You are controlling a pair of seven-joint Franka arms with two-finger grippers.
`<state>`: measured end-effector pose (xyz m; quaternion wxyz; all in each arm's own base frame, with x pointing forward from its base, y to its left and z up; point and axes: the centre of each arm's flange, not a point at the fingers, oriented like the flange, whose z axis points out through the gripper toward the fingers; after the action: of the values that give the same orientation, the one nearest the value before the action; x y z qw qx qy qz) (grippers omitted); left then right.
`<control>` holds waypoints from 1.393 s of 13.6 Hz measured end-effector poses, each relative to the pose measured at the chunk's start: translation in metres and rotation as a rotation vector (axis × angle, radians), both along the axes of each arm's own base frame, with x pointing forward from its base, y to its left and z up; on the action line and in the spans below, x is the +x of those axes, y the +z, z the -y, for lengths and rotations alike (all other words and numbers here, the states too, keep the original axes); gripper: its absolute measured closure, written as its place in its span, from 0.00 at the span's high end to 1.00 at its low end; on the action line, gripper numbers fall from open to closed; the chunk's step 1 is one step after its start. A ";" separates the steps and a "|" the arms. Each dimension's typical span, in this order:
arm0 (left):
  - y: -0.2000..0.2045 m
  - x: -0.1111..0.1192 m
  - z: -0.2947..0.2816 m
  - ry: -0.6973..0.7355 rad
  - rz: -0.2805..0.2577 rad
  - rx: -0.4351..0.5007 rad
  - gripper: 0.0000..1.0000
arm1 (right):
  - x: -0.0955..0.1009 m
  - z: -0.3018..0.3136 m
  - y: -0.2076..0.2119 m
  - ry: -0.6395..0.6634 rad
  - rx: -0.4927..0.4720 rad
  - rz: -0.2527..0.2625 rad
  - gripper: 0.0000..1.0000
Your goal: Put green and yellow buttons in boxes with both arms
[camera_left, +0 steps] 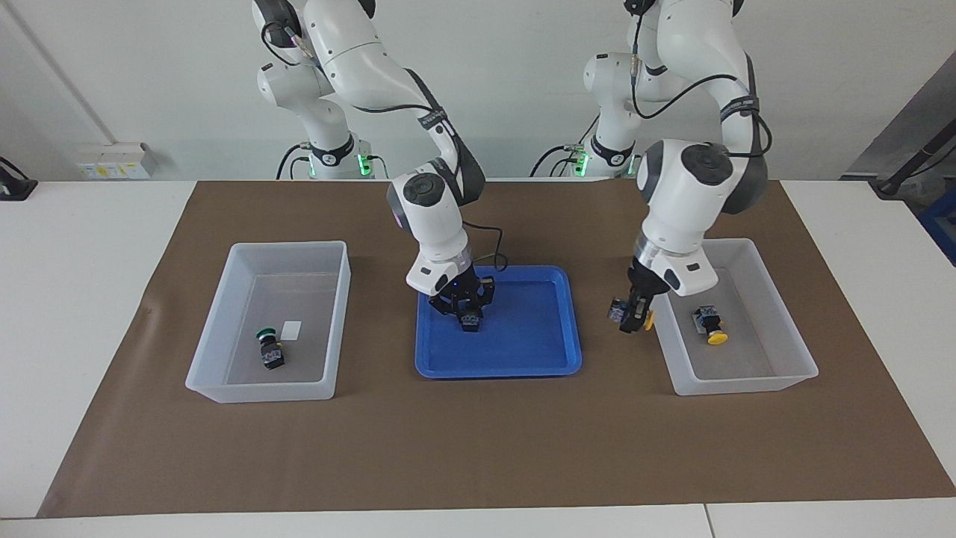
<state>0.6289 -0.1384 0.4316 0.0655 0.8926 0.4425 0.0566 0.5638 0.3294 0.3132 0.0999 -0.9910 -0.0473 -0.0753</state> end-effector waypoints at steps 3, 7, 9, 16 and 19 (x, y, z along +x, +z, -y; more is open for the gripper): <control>0.000 0.010 -0.069 -0.281 0.007 0.061 0.33 | 0.029 0.045 0.068 -0.050 0.001 -0.016 0.41; -0.002 0.013 -0.143 -0.591 0.010 0.120 0.33 | 0.051 0.146 0.120 0.045 -0.037 -0.007 0.41; -0.003 0.012 -0.171 -0.717 0.012 0.144 0.33 | 0.057 0.191 0.120 0.159 -0.065 -0.010 0.41; -0.057 -0.005 -0.212 -0.935 0.014 0.182 0.33 | 0.053 0.298 0.081 0.572 -0.123 0.008 0.41; -0.093 -0.011 -0.212 -0.953 0.026 0.193 0.33 | 0.042 0.310 0.050 0.727 -0.202 0.035 0.41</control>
<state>0.6180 0.0737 0.3390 0.0067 0.9971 -0.0237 0.0721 0.6053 0.0190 0.3634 0.0211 -0.9130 -0.4048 -0.0467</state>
